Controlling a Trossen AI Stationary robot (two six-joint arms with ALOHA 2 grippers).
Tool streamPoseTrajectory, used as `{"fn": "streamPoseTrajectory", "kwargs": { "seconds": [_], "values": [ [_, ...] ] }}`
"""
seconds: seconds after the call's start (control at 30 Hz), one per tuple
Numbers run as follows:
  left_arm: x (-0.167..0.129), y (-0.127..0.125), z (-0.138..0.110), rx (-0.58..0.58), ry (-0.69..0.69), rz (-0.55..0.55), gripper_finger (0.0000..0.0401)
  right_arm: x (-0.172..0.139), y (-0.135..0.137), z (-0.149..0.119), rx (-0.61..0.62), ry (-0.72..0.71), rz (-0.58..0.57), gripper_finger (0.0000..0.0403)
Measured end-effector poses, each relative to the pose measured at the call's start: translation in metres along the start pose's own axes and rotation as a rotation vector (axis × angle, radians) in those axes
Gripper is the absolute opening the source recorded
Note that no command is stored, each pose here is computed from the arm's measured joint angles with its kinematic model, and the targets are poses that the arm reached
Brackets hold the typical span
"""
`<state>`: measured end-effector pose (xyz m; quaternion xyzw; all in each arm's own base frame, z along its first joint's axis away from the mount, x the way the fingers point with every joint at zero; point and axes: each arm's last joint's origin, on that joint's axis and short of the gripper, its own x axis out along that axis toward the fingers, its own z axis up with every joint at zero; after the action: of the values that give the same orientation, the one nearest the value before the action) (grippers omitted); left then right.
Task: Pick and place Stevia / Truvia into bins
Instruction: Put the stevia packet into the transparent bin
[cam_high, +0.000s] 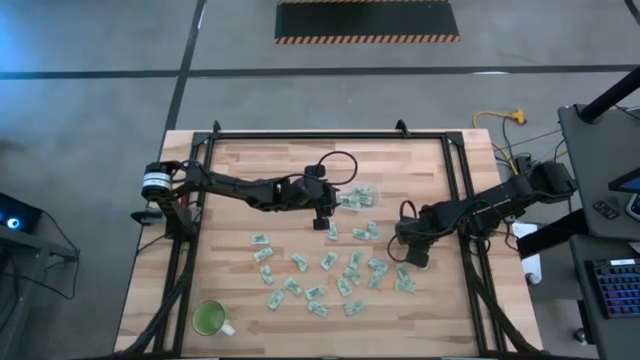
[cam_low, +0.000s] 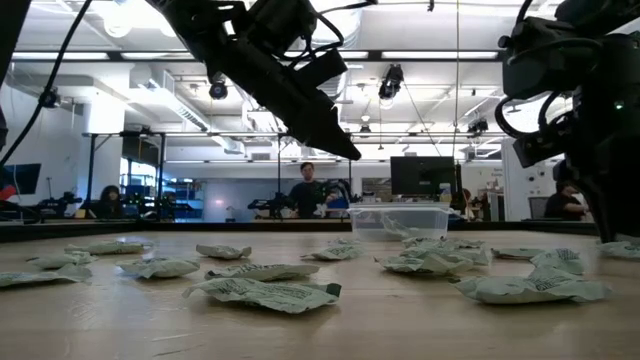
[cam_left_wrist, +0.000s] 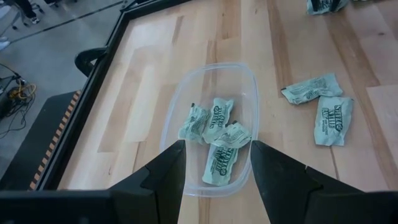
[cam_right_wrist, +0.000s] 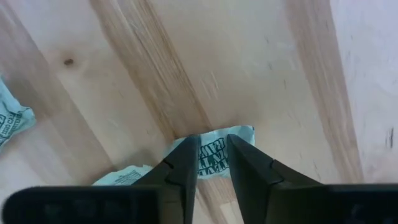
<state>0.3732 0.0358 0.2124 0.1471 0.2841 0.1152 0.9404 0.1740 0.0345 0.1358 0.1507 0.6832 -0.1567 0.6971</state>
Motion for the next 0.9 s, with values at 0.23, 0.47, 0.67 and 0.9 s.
{"fn": "streamPoseTrajectory", "kwargs": {
  "seconds": [0.23, 0.47, 0.67, 0.9],
  "values": [
    [0.000, 0.000, 0.000, 0.000, 0.000, 0.001, 0.0165, -0.001, 0.000, 0.001, -0.035, -0.007, -0.009, 0.0015],
    [-0.001, 0.000, 0.000, 0.001, 0.002, 0.000, 0.0165, -0.010, 0.005, 0.010, -0.082, -0.070, -0.013, 0.0009],
    [-0.007, -0.002, -0.005, 0.026, 0.088, -0.028, 0.0165, -0.025, 0.014, 0.026, -0.224, -0.219, -0.035, 0.0009],
    [-0.018, -0.006, -0.019, -0.026, 0.264, -0.069, 0.0165, -0.042, 0.028, 0.056, -0.471, -0.588, -0.128, 0.0009]
  ]
}}
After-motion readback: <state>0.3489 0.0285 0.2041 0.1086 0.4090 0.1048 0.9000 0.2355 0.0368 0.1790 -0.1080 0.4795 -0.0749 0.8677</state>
